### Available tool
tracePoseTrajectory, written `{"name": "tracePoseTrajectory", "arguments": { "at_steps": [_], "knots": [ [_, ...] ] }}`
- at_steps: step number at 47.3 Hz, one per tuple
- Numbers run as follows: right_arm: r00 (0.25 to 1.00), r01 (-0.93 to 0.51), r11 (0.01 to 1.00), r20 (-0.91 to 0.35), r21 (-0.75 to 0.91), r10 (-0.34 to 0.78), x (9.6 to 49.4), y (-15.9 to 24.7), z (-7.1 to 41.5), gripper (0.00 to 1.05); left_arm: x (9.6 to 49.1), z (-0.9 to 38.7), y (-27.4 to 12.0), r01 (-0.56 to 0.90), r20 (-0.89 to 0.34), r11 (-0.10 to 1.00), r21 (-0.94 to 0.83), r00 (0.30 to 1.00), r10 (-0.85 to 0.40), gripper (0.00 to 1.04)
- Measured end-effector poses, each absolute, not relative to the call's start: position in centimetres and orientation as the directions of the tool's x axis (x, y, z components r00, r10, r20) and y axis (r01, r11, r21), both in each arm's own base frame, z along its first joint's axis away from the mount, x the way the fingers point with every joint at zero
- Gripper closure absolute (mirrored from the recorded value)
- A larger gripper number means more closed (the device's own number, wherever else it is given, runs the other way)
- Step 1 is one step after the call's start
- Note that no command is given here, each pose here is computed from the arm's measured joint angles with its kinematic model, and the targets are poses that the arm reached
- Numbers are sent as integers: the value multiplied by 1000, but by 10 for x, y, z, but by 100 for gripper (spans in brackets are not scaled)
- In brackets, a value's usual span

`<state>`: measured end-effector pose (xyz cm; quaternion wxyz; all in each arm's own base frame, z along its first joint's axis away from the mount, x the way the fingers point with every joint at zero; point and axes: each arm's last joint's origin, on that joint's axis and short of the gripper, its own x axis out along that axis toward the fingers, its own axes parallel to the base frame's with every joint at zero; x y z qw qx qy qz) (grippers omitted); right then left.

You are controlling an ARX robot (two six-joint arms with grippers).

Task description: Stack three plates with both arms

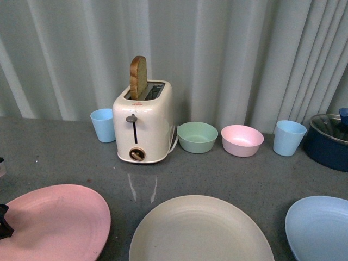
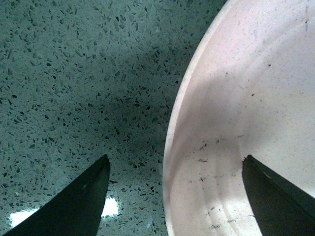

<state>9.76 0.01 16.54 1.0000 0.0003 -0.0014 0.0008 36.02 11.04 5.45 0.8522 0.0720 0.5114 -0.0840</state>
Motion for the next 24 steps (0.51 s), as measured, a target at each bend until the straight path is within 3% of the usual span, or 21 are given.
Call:
{"name": "tracePoseTrajectory", "arguments": {
  "at_steps": [4, 10, 24],
  "knots": [
    [1000, -2, 1000, 3, 1, 2, 98, 0, 165, 7, 360, 53, 110, 217, -886, 976, 33, 458, -72, 37],
    [1000, -2, 1000, 3, 1, 2, 98, 0, 165, 7, 360, 53, 110, 216, -886, 976, 35, 459, -70, 64],
    [1000, -2, 1000, 3, 1, 2, 98, 0, 165, 7, 365, 57, 112, 209, -874, 978, 20, 479, -84, 98]
  ]
}}
